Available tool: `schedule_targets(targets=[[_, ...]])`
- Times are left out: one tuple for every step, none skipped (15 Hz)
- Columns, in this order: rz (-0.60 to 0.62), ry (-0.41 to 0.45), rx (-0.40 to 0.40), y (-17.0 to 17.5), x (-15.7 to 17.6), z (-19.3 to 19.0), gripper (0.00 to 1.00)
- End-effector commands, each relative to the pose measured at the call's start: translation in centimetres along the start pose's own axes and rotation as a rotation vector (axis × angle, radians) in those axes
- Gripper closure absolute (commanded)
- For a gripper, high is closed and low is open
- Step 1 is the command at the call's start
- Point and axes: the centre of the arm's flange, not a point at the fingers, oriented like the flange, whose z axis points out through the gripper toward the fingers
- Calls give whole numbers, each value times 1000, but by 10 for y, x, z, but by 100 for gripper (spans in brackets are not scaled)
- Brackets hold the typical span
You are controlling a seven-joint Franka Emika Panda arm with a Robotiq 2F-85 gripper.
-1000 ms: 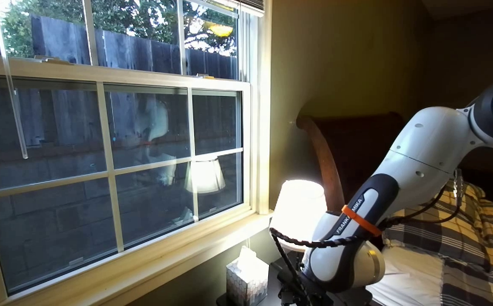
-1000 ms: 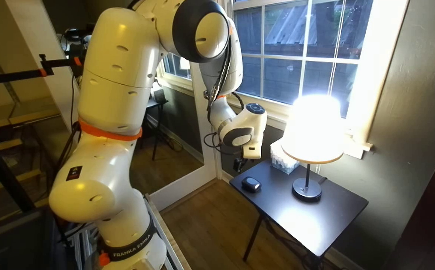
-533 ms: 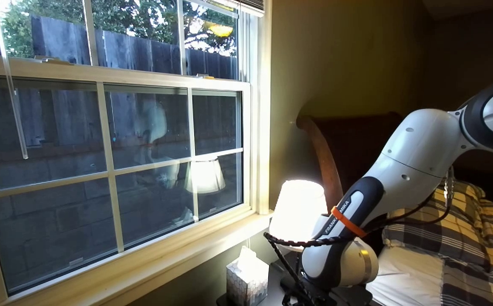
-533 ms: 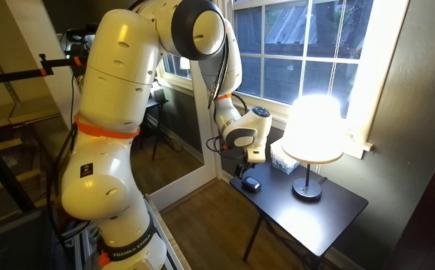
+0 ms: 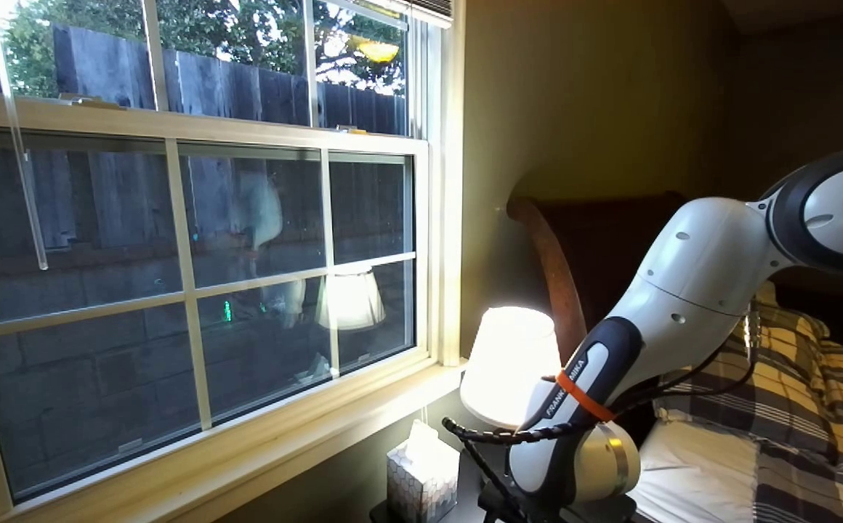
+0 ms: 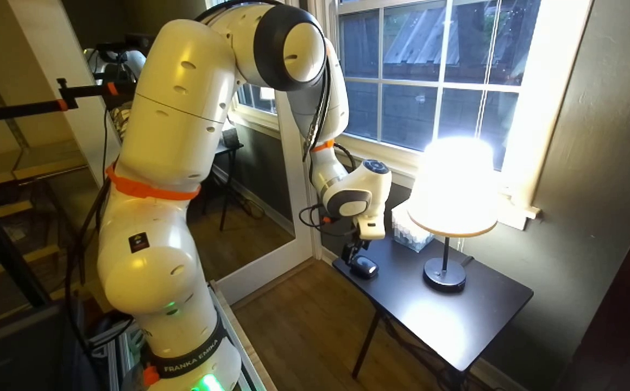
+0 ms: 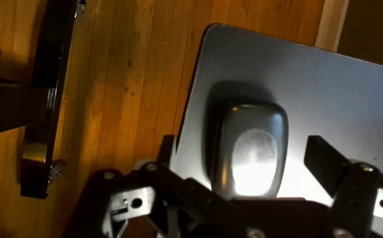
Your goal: Put the black object on the window seal
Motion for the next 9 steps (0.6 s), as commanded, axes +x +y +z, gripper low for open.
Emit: schedule_targets(targets=[[-8,-1,-3,-4,7,13,0],[-8,0,-3,-4,8,15,0],[-13,-1,-3,-4,9,16,0],[-19,4,1,-5,11,17,0],[-22,3,4,-6,13,18,0],[-24,-7,3,-6,14,20,0],[-30,-2,4,-7,16,21,0],[-39,-12,13,-7,18,22,0],[-46,-14,16,-8,19,23,0]])
